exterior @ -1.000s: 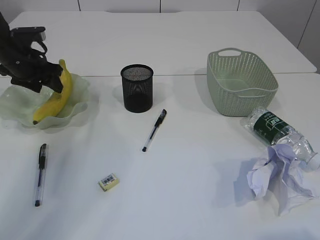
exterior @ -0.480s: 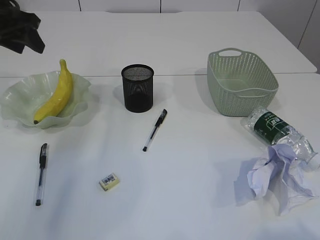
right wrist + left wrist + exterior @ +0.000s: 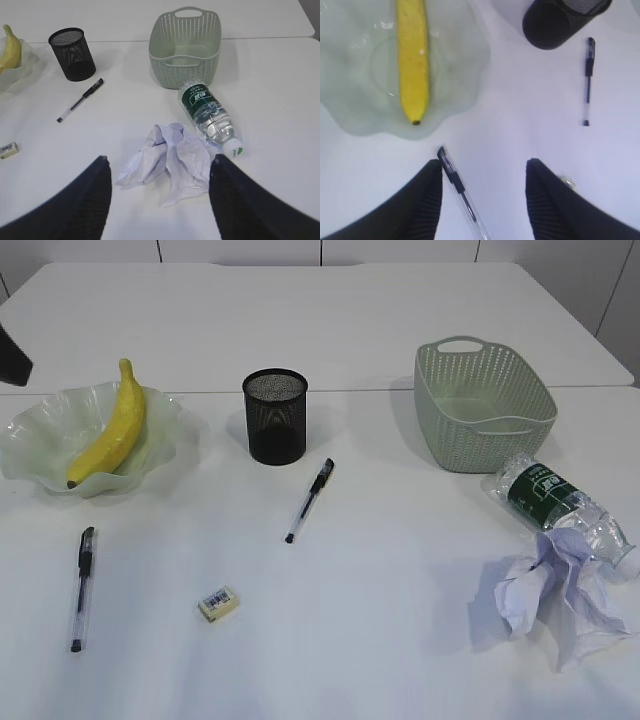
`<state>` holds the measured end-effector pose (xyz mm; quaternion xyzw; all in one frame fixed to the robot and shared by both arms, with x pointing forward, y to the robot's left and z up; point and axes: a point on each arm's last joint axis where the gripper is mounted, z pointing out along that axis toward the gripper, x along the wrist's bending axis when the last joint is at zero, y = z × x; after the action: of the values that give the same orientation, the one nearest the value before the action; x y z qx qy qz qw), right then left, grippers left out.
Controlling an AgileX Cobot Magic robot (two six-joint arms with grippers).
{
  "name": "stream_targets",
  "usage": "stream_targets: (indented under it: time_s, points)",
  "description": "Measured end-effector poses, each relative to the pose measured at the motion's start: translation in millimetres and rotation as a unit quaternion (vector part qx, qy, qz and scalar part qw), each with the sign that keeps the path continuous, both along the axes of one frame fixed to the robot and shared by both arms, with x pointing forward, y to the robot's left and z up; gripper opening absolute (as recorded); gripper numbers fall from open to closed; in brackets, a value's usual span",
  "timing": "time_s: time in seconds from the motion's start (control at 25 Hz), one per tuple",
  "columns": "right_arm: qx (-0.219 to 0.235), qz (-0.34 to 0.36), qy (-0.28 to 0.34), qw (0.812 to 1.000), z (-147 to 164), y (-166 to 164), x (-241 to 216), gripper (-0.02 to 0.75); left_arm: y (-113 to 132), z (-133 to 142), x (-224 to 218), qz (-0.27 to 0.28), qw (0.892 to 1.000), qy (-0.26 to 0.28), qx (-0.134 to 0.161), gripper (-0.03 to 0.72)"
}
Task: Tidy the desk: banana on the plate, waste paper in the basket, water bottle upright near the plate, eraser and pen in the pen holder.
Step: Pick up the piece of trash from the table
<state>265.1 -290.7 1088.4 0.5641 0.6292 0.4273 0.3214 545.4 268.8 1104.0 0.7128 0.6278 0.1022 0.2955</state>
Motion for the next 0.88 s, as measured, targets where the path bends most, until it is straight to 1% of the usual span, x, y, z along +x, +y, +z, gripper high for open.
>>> stream_targets:
  time_s: [0.08,0.2,0.32,0.4,0.52,0.6,0.72,0.88]
  points:
    - [0.000,0.000,-0.001,1.000,0,0,0,0.461,1,6,-31,0.004,1.000,-0.020,-0.001,0.382]
    - [0.000,0.000,-0.001,1.000,0,0,0,0.461,4,12,-75,0.005,0.999,-0.044,0.010,0.382]
    - [0.001,0.000,-0.004,1.000,1,0,1,0.461,9,19,-117,0.032,0.997,-0.062,0.021,0.382]
    - [0.006,0.003,0.002,1.000,1,1,2,0.461,14,25,-142,0.049,0.995,-0.085,0.035,0.382]
    - [0.017,0.015,0.028,0.999,6,6,10,0.461,21,38,-176,0.073,0.988,-0.124,0.061,0.382]
    - [0.014,0.027,0.061,0.998,11,9,18,0.461,24,38,-188,0.084,0.987,-0.116,0.067,0.382]
    - [0.008,0.032,0.097,0.995,26,12,35,0.461,24,34,-193,0.090,0.990,-0.086,0.066,0.382]
    - [0.017,0.028,0.126,0.992,43,17,61,0.461,21,32,-195,0.089,0.992,-0.070,0.049,0.382]
